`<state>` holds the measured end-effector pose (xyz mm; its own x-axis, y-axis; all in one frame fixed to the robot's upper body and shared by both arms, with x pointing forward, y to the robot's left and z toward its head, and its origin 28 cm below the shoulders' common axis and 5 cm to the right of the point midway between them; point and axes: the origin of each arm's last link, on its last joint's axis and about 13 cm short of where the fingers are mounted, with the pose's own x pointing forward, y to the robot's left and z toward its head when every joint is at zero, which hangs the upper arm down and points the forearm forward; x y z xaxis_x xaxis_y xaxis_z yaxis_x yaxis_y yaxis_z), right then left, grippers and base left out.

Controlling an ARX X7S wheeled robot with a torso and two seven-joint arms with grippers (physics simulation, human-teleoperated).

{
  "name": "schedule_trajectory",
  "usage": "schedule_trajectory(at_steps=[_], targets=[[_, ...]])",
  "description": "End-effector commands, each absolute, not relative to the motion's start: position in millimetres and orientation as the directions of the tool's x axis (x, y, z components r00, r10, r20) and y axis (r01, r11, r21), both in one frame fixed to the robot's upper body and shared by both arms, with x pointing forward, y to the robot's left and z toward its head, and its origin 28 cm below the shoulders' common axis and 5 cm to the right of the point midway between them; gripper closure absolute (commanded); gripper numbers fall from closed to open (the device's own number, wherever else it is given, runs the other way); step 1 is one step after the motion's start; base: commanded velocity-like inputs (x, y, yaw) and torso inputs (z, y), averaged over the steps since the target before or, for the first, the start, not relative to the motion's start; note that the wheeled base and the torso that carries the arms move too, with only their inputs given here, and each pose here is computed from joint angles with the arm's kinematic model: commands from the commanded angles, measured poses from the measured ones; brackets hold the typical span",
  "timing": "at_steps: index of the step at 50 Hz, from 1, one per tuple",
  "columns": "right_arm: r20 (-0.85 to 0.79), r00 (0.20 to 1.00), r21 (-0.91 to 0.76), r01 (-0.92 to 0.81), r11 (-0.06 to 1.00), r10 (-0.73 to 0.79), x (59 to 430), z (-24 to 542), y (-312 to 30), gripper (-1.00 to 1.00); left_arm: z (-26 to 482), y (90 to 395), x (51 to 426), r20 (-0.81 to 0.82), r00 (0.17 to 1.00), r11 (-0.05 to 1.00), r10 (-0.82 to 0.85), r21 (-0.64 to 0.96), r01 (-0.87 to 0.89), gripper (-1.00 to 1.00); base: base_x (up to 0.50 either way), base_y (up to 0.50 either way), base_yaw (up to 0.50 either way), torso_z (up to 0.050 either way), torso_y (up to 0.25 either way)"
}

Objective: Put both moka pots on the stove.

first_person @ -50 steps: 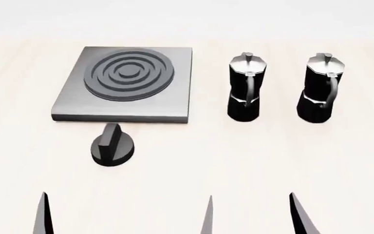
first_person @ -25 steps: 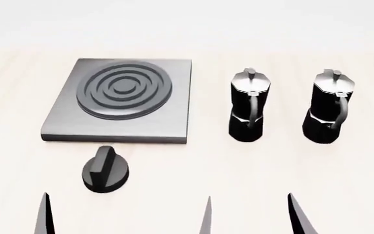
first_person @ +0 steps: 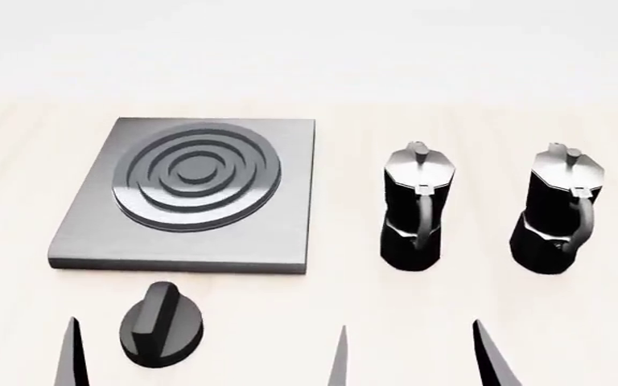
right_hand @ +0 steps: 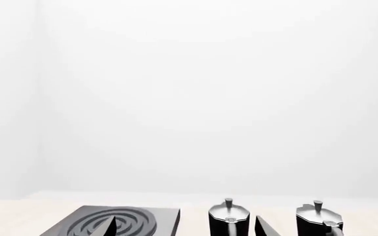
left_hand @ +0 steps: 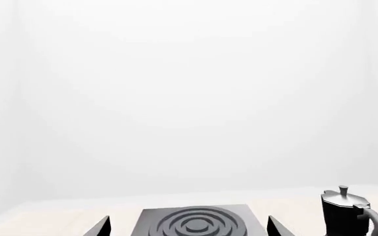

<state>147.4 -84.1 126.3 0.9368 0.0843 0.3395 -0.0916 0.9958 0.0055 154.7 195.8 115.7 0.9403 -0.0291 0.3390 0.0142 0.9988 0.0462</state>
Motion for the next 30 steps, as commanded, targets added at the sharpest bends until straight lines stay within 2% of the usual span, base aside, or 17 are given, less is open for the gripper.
schedule_trajectory(at_steps=[1, 21, 30], targets=[[0.338, 0.937, 0.003, -0.093, 0.996, 0.087, 147.5, 126.3, -83.9, -1.00, 116.2, 196.2, 154.5, 0.340, 0.940, 0.999, -0.026, 0.045, 0.012, -1.00, 0.20, 0.00, 0.00, 0.000, 0.000], [0.339, 0.937, 0.004, -0.096, 0.995, 0.089, 146.7, 126.2, -83.3, -1.00, 115.6, 194.8, 154.5, 0.340, 0.940, 0.999, -0.034, 0.047, 0.019, -1.00, 0.19, 0.00, 0.00, 0.000, 0.001], [0.343, 0.935, 0.017, -0.096, 0.995, 0.085, 147.4, 125.0, -83.2, -1.00, 113.4, 195.0, 154.9, 0.337, 0.941, 0.999, -0.030, 0.045, 0.016, -1.00, 0.00, 0.00, 0.00, 0.000, 0.000]])
